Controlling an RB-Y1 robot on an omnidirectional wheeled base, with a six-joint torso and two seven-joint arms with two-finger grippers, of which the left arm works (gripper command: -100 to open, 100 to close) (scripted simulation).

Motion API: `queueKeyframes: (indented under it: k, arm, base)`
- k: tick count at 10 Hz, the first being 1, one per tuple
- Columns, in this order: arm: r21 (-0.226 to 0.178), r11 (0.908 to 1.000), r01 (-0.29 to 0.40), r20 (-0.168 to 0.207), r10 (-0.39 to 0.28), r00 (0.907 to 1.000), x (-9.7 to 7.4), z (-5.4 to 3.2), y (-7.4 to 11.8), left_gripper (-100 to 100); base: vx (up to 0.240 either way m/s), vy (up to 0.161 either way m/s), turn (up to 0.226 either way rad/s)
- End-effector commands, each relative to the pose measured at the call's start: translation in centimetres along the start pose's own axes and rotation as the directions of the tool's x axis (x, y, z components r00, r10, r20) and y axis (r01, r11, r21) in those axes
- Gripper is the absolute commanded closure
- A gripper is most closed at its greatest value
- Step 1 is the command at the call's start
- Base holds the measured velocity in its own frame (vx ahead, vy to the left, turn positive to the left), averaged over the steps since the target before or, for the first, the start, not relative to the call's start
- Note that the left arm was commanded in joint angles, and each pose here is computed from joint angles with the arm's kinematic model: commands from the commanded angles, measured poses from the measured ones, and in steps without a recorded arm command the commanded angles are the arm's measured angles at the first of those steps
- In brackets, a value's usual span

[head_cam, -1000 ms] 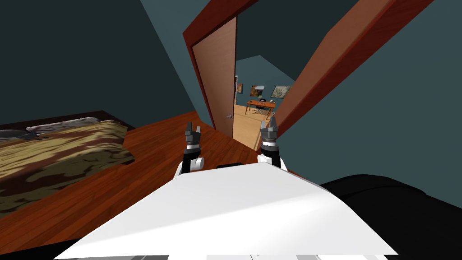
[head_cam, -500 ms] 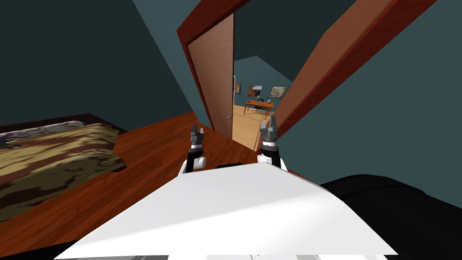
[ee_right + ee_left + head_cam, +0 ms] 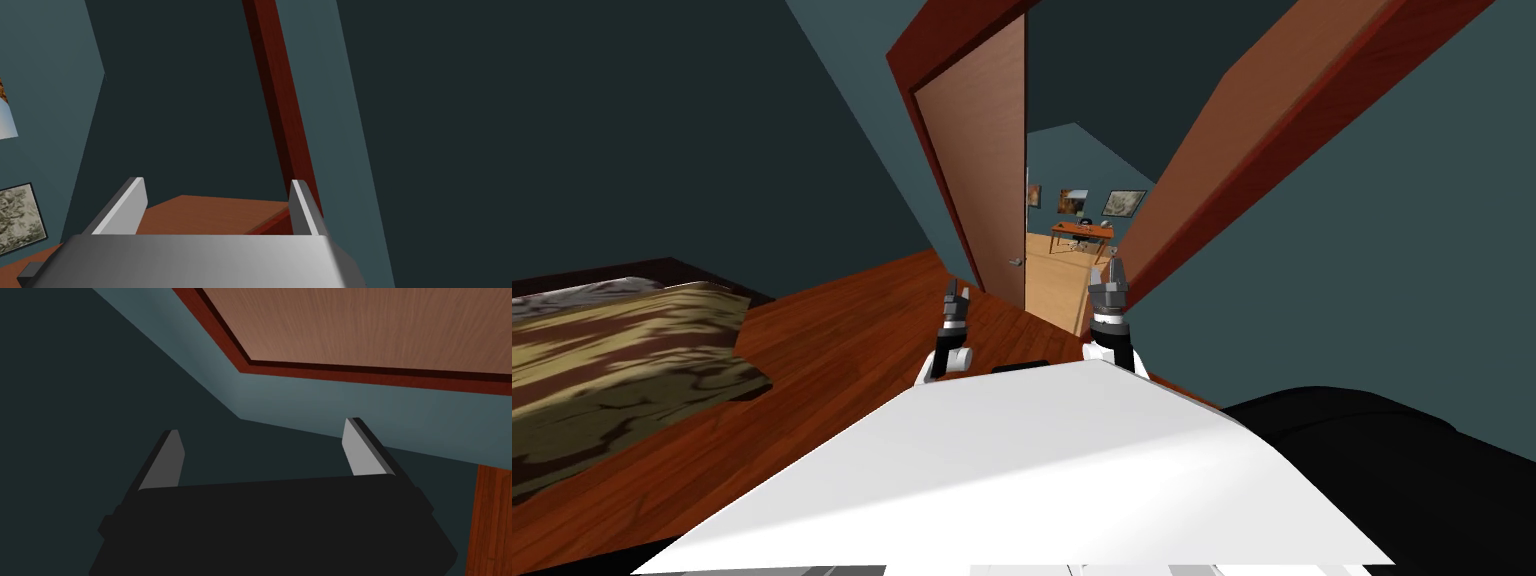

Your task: Push the door open

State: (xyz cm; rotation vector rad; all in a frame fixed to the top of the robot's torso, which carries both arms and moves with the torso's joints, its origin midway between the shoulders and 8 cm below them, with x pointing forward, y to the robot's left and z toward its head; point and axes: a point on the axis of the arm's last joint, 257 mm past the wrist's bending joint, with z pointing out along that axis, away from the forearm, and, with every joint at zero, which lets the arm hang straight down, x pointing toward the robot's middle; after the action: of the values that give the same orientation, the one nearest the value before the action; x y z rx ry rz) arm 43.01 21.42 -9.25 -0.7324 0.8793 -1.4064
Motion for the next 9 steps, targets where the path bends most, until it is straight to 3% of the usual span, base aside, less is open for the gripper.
queueKeyframes:
  k: [1, 9]
  arm:
    - [-0.016, 0.9999, 0.005, -0.009, -0.005, 0.9999, 0.3, -0.03, 1.3, -100]
    - [-0.104, 0.9941, 0.03, -0.047, -0.035, 0.9983, 2.0, -0.8, 7.4, -100]
  base:
    - [0.085, 0.025, -0.068]
    - [0.095, 0.035, -0.082]
